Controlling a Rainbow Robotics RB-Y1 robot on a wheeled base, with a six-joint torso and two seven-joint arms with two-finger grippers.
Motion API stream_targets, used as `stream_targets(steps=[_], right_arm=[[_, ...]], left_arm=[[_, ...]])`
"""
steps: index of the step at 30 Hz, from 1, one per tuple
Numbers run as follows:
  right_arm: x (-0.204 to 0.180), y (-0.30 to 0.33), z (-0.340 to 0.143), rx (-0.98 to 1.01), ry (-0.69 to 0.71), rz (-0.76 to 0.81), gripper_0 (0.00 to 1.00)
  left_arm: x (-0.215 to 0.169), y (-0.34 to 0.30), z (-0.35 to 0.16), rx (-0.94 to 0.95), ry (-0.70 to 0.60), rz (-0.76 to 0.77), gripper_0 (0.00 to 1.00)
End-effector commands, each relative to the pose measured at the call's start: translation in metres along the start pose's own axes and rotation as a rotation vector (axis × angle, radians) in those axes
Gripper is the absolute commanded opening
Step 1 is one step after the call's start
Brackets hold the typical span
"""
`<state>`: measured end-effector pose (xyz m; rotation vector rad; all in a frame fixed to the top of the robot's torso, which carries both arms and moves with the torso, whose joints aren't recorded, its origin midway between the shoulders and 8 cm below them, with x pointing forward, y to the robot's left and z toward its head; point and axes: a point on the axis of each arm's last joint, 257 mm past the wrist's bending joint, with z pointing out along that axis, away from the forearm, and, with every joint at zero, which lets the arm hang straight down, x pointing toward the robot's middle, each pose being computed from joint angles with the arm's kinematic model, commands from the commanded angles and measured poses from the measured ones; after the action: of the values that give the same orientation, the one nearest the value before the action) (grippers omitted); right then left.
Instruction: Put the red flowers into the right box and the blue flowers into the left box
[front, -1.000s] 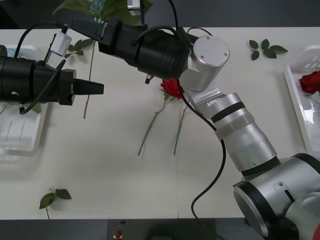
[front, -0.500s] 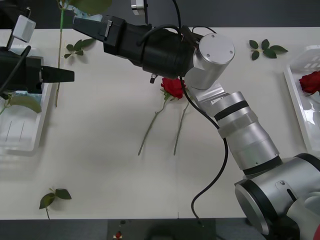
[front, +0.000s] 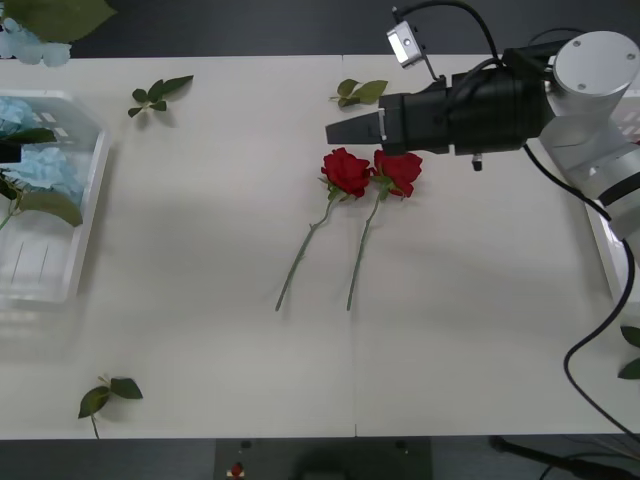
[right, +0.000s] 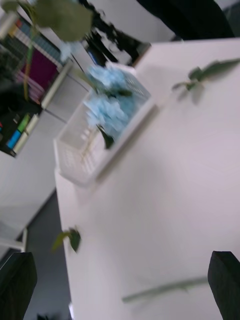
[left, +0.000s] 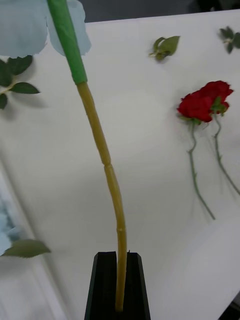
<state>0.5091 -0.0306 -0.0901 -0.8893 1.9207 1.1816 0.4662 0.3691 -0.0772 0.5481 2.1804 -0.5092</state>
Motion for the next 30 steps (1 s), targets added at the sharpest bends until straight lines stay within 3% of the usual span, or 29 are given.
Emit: stream_targets(steps=[1, 6, 20, 30], right_arm=[[-0.004, -0.005, -0.029, 0.063, 0.103, 0.009, 1.0], [0.026, -0.021, -0.045, 0.161, 0.257, 0.137, 1.0], [0.072, -0.048, -0.043, 0.584, 0.396, 0.489, 1.0], [0.08, -0.064, -0.031, 0.772, 0.325, 0.687, 1.0]], left_arm=[[-0.005, 0.038, -0.027, -0.172, 0.032, 0.098, 0.0], [0.003, 0.083, -0.047, -0.353, 0.08, 0.106, 0.0], [0.058, 0.178, -0.086, -0.65, 0.234, -0.015, 0.0], [0.101, 0.2, -0.082, -0.702, 0.336, -0.083, 0.0]])
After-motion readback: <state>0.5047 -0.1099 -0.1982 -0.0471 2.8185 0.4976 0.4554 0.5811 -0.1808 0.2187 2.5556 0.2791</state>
